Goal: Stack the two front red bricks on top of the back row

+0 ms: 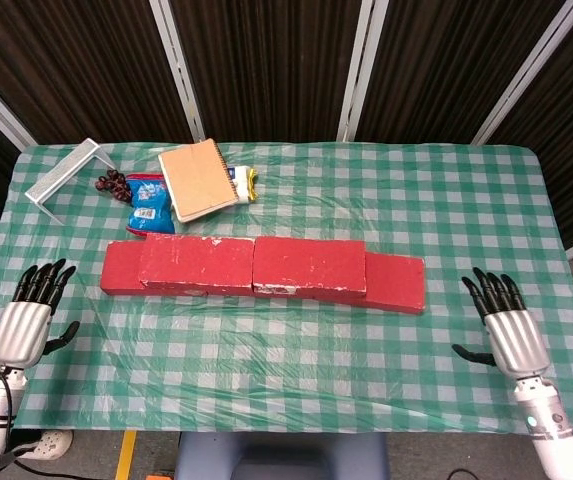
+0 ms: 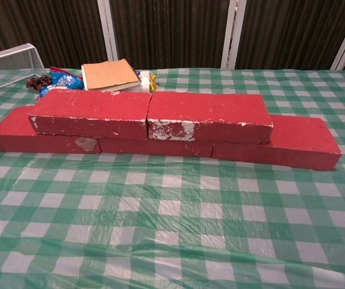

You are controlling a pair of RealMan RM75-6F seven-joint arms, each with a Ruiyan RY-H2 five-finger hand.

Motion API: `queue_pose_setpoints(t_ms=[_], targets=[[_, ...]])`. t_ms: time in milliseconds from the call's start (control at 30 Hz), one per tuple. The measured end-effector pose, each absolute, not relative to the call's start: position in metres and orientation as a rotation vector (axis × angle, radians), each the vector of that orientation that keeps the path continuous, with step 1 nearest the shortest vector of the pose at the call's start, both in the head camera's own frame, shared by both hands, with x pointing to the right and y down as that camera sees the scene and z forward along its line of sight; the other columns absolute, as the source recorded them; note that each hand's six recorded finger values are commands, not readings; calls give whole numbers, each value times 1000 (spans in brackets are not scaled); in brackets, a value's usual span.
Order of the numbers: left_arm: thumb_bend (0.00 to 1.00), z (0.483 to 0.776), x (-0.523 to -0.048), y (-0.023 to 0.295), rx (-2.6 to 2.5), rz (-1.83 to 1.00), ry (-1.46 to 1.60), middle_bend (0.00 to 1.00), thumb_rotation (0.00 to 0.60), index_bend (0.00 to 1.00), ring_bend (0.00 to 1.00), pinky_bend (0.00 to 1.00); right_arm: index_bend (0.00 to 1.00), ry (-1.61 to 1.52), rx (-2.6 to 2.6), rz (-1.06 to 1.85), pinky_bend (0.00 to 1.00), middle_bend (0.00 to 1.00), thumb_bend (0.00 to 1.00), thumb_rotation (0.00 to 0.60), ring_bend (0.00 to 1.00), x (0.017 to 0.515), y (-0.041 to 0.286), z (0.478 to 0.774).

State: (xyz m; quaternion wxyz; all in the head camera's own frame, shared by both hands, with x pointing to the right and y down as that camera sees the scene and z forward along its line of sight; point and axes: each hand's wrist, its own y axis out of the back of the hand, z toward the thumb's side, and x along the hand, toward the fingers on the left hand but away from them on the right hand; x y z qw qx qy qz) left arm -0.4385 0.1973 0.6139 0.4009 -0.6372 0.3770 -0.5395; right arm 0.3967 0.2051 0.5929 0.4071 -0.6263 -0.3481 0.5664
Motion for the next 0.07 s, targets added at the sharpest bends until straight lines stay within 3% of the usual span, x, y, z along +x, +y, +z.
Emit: queue_pose_setpoints(t_ms=[67], targets=[[308, 614, -438, 199, -1610, -1375, 942, 0, 600, 0, 0, 21, 0, -895, -1566, 1449, 0, 0, 71, 553, 0, 402, 209, 586]])
